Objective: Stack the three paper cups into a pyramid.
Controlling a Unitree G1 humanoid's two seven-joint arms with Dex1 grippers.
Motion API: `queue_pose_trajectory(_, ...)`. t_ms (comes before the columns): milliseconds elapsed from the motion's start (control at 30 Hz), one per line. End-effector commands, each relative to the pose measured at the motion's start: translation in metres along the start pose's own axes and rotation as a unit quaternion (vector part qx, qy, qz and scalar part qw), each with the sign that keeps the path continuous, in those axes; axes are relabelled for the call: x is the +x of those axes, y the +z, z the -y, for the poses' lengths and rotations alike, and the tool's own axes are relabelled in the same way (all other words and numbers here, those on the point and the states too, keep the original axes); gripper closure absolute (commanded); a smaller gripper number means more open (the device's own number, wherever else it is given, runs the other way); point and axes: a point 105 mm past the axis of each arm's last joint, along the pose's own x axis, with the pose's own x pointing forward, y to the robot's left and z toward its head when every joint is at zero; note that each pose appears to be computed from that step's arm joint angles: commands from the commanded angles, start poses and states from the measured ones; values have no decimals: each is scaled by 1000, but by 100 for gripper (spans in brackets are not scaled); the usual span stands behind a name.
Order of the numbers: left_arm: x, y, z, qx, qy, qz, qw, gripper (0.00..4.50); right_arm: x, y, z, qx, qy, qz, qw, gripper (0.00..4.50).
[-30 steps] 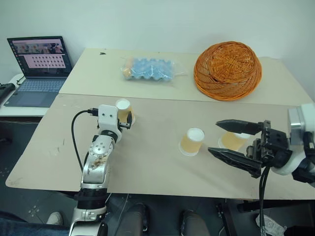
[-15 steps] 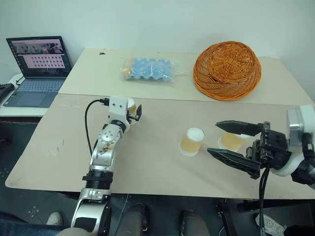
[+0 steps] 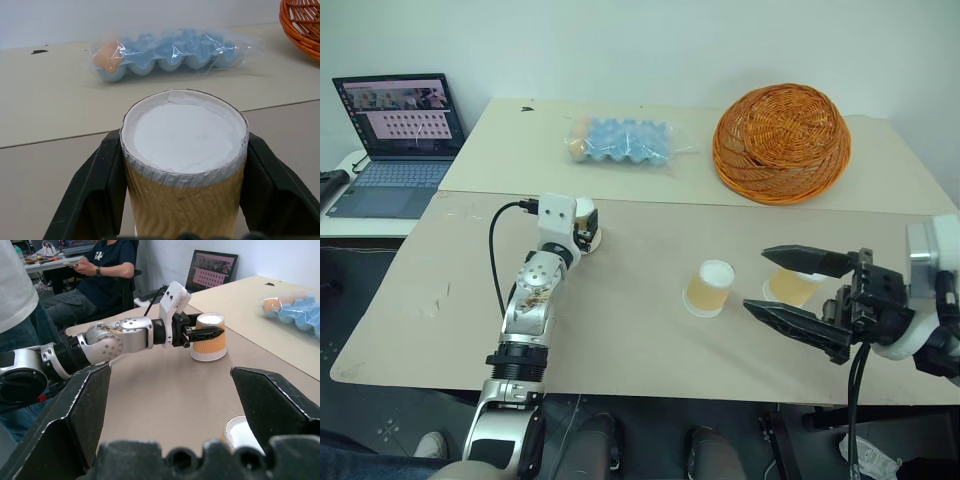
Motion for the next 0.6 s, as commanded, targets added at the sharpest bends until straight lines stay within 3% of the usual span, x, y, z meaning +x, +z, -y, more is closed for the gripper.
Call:
queue_pose_trajectory(33, 2, 22, 2, 11, -13, 38, 999, 207, 2, 8, -4, -22, 6, 10, 1000, 0)
queue_pose_trajectory(100, -7, 46, 31, 0, -113, 94, 989, 207, 1, 8, -4, -22, 4, 9, 1000, 0)
queue_pose_trajectory(167, -39, 61, 81, -12, -306, 119, 944, 207, 1, 7, -3, -23, 1, 6, 1000, 0)
queue_pose_trajectory(233, -61, 57, 100, -3, -408, 102, 907, 207, 1, 7, -2, -24, -1, 4, 1000, 0)
queue_pose_trajectory(433, -73, 26, 100, 40, -495, 28, 868, 207, 0, 6, -2, -27, -6, 1, 1000, 0)
queue_pose_trajectory(500, -65, 10, 90, 51, -494, -10, 868, 207, -1, 6, -3, -28, -11, 2, 1000, 0)
queue_pose_trajectory(600, -54, 11, 81, 58, -488, -15, 871, 207, -3, 6, -5, -29, -20, 2, 999, 0)
